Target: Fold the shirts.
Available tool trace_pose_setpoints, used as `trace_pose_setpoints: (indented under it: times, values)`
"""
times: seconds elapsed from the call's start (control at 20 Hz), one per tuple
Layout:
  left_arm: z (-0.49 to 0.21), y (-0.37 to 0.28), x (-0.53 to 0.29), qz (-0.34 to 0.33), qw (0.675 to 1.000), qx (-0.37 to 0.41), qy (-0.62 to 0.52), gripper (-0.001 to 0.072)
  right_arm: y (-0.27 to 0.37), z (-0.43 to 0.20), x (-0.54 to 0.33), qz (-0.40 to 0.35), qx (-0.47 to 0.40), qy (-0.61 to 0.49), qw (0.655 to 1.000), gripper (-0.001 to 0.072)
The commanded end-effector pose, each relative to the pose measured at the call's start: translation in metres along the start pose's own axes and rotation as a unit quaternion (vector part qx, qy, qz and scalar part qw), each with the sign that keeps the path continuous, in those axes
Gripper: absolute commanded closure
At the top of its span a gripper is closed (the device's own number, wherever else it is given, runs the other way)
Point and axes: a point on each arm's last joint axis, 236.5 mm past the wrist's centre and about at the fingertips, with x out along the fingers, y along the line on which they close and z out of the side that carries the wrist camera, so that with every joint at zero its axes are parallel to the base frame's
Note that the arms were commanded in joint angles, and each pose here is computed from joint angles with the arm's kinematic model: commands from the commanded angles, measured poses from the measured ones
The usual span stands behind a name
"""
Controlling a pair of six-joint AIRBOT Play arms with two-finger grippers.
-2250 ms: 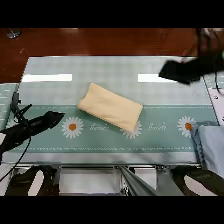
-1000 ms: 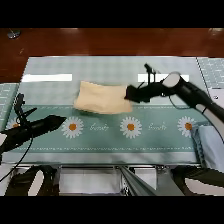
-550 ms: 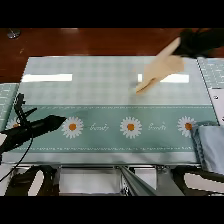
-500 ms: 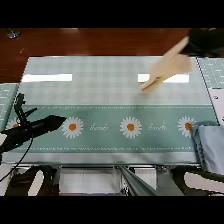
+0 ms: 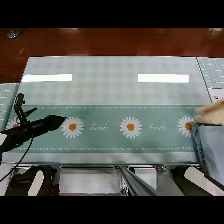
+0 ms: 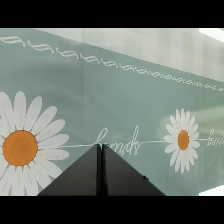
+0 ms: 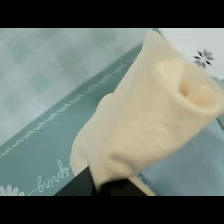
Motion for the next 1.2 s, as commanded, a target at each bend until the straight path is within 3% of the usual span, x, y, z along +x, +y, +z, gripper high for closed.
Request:
trace_pose_setpoints:
  times: [0.0, 0.15, 0.25, 0.3, 0.35, 0.4, 0.55, 0.65, 0.75, 0.8, 0.9, 1.0, 1.05, 1.15]
  values:
    - [0.007, 0.003, 0.0, 0.006, 1.0, 0.011, -0.014, 0.0676, -0.085, -0.062, -0.013, -0.107, 0.098, 0.007, 0.989, 0.0692]
    - [0.018, 0.007, -0.001, 0.015, 0.999, 0.012, -0.039, 0.0676, -0.134, -0.127, -0.014, -0.197, 0.184, 0.027, 0.963, 0.0691]
    - [0.023, 0.009, -0.001, 0.02, 0.999, 0.012, -0.049, 0.0676, -0.17, -0.181, -0.018, -0.291, 0.259, 0.038, 0.92, 0.0667]
    - [0.026, 0.01, -0.002, 0.022, 0.998, 0.012, -0.054, 0.0676, -0.178, -0.2, -0.013, -0.316, 0.284, 0.045, 0.904, 0.0437]
    - [0.031, 0.012, -0.003, 0.028, 0.997, 0.029, -0.066, 0.0676, -0.174, -0.201, 0.001, -0.302, 0.275, 0.052, 0.911, 0.01]
    - [0.04, 0.016, -0.005, 0.039, 0.995, 0.054, -0.081, 0.0676, -0.164, -0.187, 0.015, -0.264, 0.247, 0.055, 0.931, 0.0085]
    - [0.086, 0.014, -0.028, 0.058, 0.985, 0.065, -0.149, 0.0677, -0.128, -0.113, 0.03, -0.145, 0.196, 0.035, 0.969, 0.0106]
    - [0.131, -0.009, -0.052, 0.052, 0.978, 0.076, -0.186, 0.0677, -0.085, -0.048, 0.022, -0.046, 0.156, -0.009, 0.987, 0.04]
    - [0.172, -0.047, -0.068, 0.029, 0.975, 0.11, -0.192, 0.0678, -0.009, 0.015, 0.011, 0.063, 0.061, -0.065, 0.994, 0.064]
    - [0.19, -0.075, -0.071, 0.008, 0.974, 0.136, -0.182, 0.0679, 0.049, 0.039, 0.004, 0.127, -0.013, -0.096, 0.987, 0.0692]
    - [0.218, -0.136, -0.064, -0.041, 0.965, 0.19, -0.174, 0.0679, 0.16, 0.044, 0.015, 0.203, -0.156, -0.123, 0.959, 0.0692]
    - [0.213, -0.17, -0.03, -0.055, 0.968, 0.204, -0.132, 0.068, 0.239, -0.004, 0.065, 0.201, -0.272, -0.068, 0.939, 0.0692]
    - [0.191, -0.162, -0.002, -0.02, 0.973, 0.215, -0.081, 0.068, 0.262, -0.037, 0.099, 0.172, -0.332, -0.029, 0.927, 0.0691]
    - [0.142, -0.091, 0.039, 0.133, 0.964, 0.224, 0.042, 0.0678, 0.264, -0.079, 0.163, 0.071, -0.379, 0.025, 0.922, 0.0692]
